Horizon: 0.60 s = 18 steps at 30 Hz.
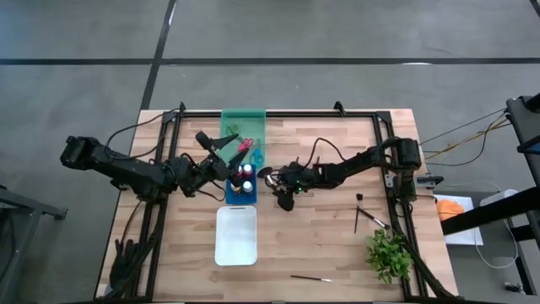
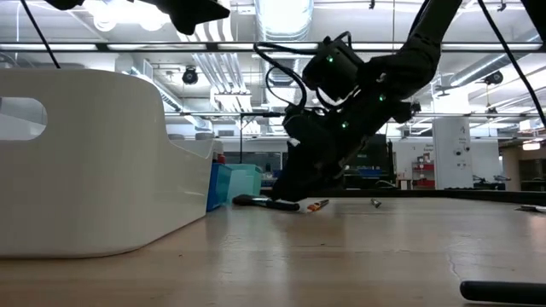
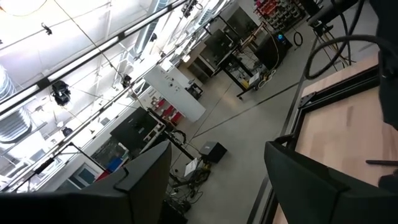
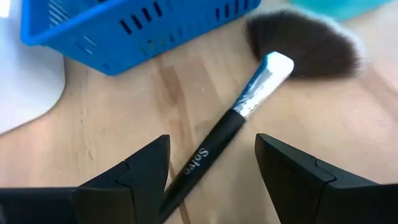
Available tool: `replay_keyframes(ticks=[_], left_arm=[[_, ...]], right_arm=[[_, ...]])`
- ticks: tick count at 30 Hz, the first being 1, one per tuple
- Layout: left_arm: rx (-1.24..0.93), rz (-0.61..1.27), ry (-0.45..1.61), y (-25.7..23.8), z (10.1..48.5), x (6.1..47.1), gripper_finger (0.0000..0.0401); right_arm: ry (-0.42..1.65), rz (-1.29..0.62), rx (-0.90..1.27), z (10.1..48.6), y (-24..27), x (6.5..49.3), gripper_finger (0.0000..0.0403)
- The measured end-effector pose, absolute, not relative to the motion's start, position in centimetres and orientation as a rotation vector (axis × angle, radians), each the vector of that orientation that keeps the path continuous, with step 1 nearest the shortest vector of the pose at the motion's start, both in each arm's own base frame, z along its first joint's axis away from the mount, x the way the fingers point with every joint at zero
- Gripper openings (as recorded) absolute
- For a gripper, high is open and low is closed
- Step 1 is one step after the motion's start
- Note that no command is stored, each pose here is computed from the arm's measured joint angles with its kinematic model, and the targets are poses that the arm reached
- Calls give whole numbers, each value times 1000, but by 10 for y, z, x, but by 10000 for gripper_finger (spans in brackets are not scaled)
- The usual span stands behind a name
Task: Pick & Place Paint Supplies
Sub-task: Put the black highlighter brush into the white bin
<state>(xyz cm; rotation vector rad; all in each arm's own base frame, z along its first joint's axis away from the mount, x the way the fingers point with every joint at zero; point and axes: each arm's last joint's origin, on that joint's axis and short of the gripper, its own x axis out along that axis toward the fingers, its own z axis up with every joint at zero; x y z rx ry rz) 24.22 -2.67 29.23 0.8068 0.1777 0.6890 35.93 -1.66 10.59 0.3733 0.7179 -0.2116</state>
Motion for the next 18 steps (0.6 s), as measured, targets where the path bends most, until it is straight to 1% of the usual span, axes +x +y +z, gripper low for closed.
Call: replay_keyframes(ticks=[6, 8, 14, 18], left_arm=[[800, 684, 170, -27, 293, 242, 267], [800, 683, 169, -27, 293, 242, 267], [798, 683, 170, -27, 292, 242, 267], [798, 683, 170, -27, 292, 242, 267]], right_arm=[[738, -212, 351, 97, -17, 373, 233], [781, -226, 318, 97, -18, 378, 233], [941, -385, 158, 107, -21, 378, 233], [962, -460, 85, 114, -25, 373, 233]])
